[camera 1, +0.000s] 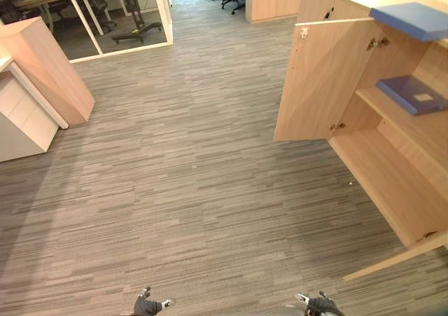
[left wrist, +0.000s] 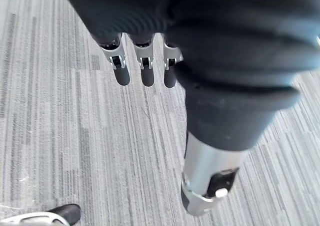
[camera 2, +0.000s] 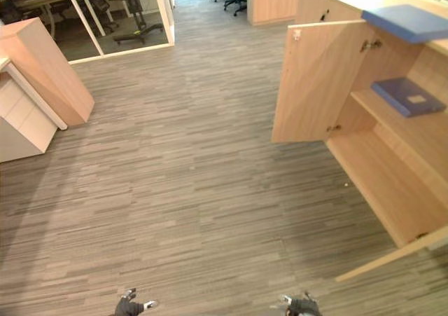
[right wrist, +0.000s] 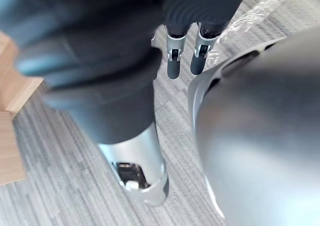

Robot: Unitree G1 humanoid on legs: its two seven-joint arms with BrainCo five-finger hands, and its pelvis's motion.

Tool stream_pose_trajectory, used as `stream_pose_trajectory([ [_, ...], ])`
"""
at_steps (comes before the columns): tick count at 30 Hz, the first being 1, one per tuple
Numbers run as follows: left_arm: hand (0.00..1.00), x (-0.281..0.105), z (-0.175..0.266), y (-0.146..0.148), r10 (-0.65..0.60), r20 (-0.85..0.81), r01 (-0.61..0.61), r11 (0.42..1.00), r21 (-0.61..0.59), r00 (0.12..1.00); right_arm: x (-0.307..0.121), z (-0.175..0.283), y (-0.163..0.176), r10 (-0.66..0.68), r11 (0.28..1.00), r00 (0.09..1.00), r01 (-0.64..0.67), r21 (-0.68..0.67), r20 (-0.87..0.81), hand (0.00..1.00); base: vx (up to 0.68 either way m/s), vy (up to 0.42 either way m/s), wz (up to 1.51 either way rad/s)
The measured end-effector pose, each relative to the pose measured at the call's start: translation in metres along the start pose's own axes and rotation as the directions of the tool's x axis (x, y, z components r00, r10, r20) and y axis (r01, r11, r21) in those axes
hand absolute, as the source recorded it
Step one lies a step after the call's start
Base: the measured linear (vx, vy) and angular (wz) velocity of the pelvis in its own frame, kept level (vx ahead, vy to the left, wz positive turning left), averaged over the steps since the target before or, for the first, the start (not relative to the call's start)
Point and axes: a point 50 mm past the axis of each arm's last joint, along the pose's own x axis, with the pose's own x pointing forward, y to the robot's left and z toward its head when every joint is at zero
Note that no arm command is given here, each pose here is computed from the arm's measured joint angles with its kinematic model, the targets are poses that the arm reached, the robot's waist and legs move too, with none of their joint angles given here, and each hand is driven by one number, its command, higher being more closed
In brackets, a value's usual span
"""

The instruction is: Walk over to the cabinet, pick up the folder, carry it to the office cabinet, place the folder inside the office cabinet, then close the office cabinet door

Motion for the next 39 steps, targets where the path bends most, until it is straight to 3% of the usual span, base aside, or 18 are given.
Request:
stream_pose_trajectory([
  [6, 0.00, 0.004, 0.004, 0.012, 0.036, 0.000, -0.036, 0.999, -0.005, 0.999, -0.005, 0.006, 0.030, 0.071, 0.997, 0.997, -0.071, 0.000, 0.042, 0.00, 0.12, -0.113, -0.05],
  [9, 0.00, 0.005, -0.001, 0.008, 0.022, -0.028, -0.021, 0.999, 0.026, 0.999, -0.004, 0.003, 0.025, 0.057, 0.998, 0.998, -0.058, 0.030, 0.024, 0.00, 0.21, -0.241, 0.21],
  [13, 0.00, 0.004, -0.005, 0.012, 0.046, -0.053, -0.048, 0.998, -0.038, 0.998, -0.005, -0.006, 0.023, 0.049, 0.996, 0.999, -0.048, 0.076, -0.003, 0.00, 0.40, -0.322, -0.01],
  [16, 0.00, 0.002, -0.001, 0.016, 0.105, -0.042, -0.111, 0.975, -0.195, 0.994, -0.008, -0.015, 0.017, 0.038, 0.996, 0.999, -0.038, 0.077, -0.009, 0.00, 0.35, -0.274, -0.04],
  [20, 0.00, -0.003, -0.002, 0.016, 0.163, -0.067, -0.176, 0.885, -0.430, 0.984, -0.009, -0.018, 0.015, 0.029, 0.997, 0.999, -0.028, 0.066, -0.015, 0.00, 0.35, -0.126, -0.41],
  [27, 0.00, -0.001, 0.005, 0.013, 0.170, -0.047, -0.172, 0.861, -0.478, 0.984, -0.005, -0.011, 0.016, 0.027, 0.998, 0.999, -0.026, 0.059, -0.019, 0.00, 0.36, 0.045, -0.41],
  [33, 0.00, -0.004, -0.009, 0.016, 0.200, -0.130, -0.238, 0.794, -0.559, 0.971, -0.009, -0.016, 0.032, 0.076, 0.997, 0.997, -0.075, 0.031, -0.028, 0.00, 0.45, 0.294, -0.57],
  [39, 0.00, -0.005, -0.023, 0.016, 0.186, -0.190, -0.259, 0.812, -0.524, 0.964, -0.009, -0.025, 0.027, 0.070, 0.997, 0.995, -0.066, 0.051, -0.068, 0.00, 0.36, 0.326, -0.58],
])
